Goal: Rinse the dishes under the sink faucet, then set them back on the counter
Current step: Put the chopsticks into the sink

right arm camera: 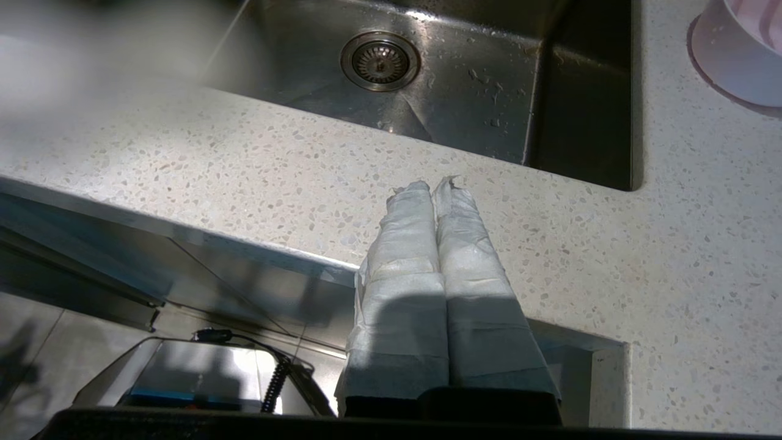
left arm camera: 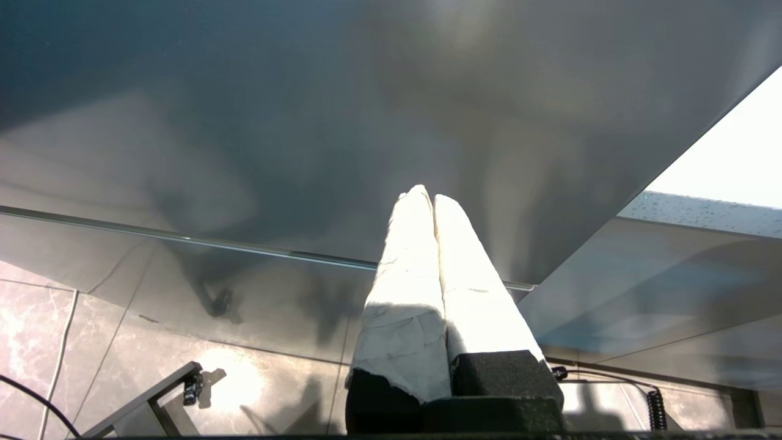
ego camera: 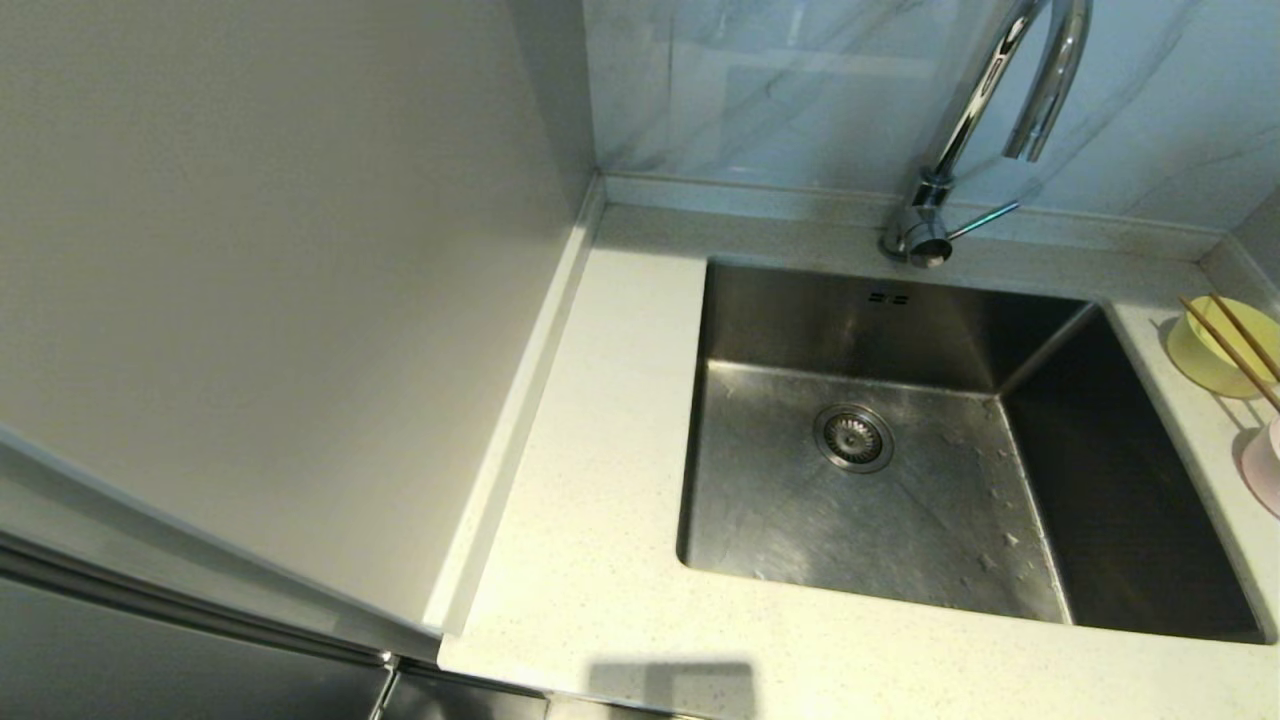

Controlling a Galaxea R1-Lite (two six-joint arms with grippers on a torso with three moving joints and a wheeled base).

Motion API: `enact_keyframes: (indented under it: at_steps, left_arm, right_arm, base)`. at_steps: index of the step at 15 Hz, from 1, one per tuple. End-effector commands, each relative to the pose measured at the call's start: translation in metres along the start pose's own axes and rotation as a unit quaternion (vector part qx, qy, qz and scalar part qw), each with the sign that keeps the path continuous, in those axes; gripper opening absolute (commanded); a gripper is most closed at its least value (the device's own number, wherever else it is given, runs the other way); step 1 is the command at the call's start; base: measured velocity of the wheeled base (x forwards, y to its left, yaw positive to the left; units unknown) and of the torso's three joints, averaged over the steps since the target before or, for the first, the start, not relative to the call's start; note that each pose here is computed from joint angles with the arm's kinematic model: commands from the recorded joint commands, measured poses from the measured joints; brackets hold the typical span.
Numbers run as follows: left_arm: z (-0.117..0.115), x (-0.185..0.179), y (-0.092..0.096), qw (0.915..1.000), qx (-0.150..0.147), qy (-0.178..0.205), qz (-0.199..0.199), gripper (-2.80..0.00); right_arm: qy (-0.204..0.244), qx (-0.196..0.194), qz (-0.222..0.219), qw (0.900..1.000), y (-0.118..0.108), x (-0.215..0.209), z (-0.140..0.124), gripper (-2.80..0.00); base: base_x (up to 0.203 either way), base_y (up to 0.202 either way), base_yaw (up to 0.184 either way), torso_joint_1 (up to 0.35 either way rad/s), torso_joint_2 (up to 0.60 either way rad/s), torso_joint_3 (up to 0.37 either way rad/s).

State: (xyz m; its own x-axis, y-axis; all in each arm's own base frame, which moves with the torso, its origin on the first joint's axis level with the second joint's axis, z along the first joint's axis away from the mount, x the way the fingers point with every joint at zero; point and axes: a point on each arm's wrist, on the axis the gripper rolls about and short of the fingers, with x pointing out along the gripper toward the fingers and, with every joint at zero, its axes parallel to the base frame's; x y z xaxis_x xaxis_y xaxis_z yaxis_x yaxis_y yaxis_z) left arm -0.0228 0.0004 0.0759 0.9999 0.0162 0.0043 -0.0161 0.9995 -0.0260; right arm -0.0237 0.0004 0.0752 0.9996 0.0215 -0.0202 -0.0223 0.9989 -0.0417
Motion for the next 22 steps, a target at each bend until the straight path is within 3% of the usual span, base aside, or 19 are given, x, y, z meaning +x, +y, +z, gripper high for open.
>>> enact_keyframes:
  at_steps: [1,6,10,14,17,19,22]
  left_arm:
    - [0.0,0.0,0.0,1.0,0.0,-0.002,0.0,-2.8]
    - [0.0,0.0,0.0,1.0,0.0,-0.002,0.0,-2.8]
    - [0.0,0.0,0.0,1.0,0.0,-0.002,0.0,-2.8]
    - [0.0,0.0,0.0,1.0,0.0,-0.002,0.0,-2.8]
    - [0.0,0.0,0.0,1.0,0.0,-0.002,0.0,-2.8]
    - [0.0,0.0,0.0,1.0,0.0,-0.002,0.0,-2.8]
    - [0.0,0.0,0.0,1.0,0.0,-0.002,0.0,-2.8]
  right_arm:
    - [0.001,0.0,0.001,1.0,0.0,0.0,0.0,-2.8]
    - [0.001,0.001,-0.004,1.0,0.0,0.0,0.0,-2.8]
    - [-0.022,0.054,-0.026,0.998,-0.001,0.0,0.004,-2.8]
    - [-0.084,0.068,-0.033,0.994,-0.004,-0.014,0.064,-2.8]
    - [-0.088,0.102,-0.04,0.99,-0.007,-0.008,0.116,-2.8]
    - [-0.063,0.113,-0.052,0.99,-0.009,0.008,0.146,-2.8]
    - [0.026,0.114,-0.092,0.989,-0.013,0.049,0.183,-2.8]
  base:
    - [0.0,0.0,0.0,0.0,0.0,0.0]
    - [0.0,0.0,0.0,0.0,0.0,0.0]
    - [0.0,0.0,0.0,0.0,0.0,0.0]
    - [0.0,0.0,0.0,0.0,0.0,0.0]
    - [0.0,0.0,0.0,0.0,0.0,0.0]
    - [0.0,0.0,0.0,0.0,0.0,0.0]
    - [0.0,0.0,0.0,0.0,0.0,0.0]
